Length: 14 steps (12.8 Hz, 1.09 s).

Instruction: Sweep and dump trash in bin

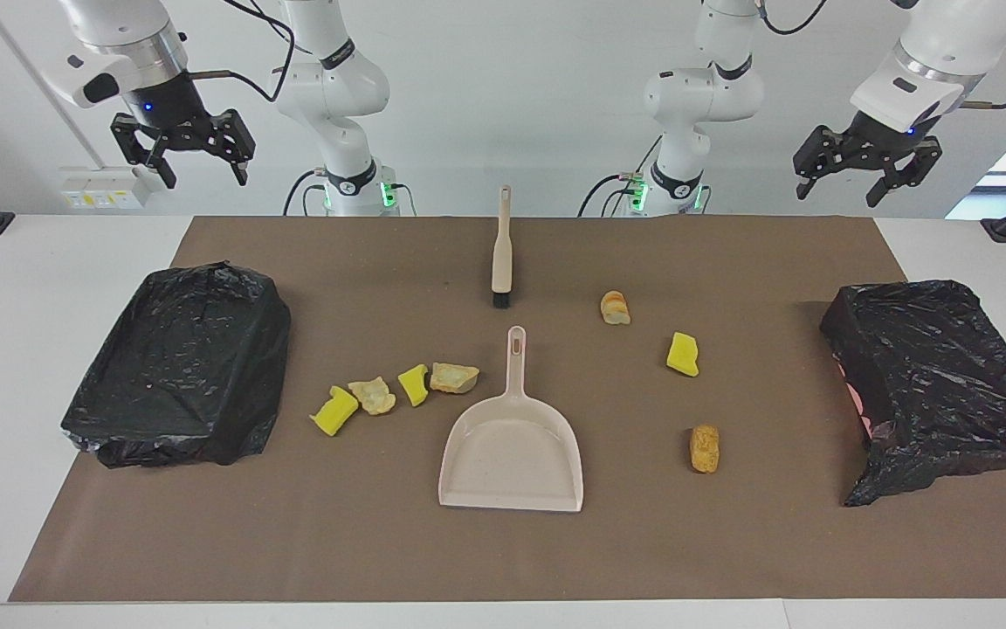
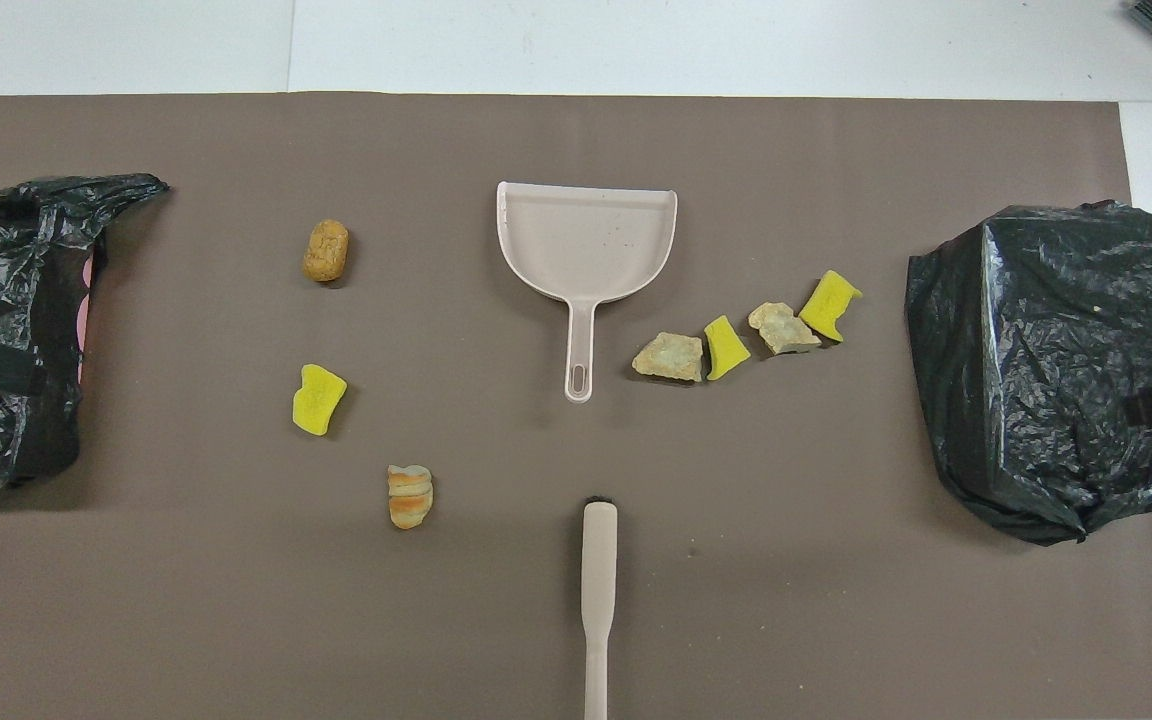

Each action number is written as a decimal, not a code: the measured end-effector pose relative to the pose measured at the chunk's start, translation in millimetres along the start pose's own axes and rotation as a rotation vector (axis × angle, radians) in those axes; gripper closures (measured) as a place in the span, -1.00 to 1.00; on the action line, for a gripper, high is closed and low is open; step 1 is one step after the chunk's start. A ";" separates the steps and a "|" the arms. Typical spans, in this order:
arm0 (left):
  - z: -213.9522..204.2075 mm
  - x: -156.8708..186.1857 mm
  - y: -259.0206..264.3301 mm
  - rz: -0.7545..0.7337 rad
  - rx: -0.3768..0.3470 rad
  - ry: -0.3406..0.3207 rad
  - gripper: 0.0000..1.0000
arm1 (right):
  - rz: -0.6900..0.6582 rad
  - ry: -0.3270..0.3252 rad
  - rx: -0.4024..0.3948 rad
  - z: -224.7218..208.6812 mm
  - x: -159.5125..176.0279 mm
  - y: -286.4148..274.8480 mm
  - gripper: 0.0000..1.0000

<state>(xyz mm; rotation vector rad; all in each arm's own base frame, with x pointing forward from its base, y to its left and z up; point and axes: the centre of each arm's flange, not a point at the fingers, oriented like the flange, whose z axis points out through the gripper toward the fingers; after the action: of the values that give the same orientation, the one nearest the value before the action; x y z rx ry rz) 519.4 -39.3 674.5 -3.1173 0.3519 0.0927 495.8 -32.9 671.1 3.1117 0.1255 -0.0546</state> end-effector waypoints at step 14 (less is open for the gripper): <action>133.1 -83.1 286.6 -0.009 0.024 0.030 -1.00 | 0.028 -0.036 -0.002 83.6 28.2 -19.9 -1.00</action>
<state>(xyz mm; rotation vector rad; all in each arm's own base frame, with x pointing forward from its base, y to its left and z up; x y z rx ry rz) 366.9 -298.8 547.5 -3.0988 0.3371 0.0414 519.5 -13.2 586.0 3.1075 0.0808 -0.1094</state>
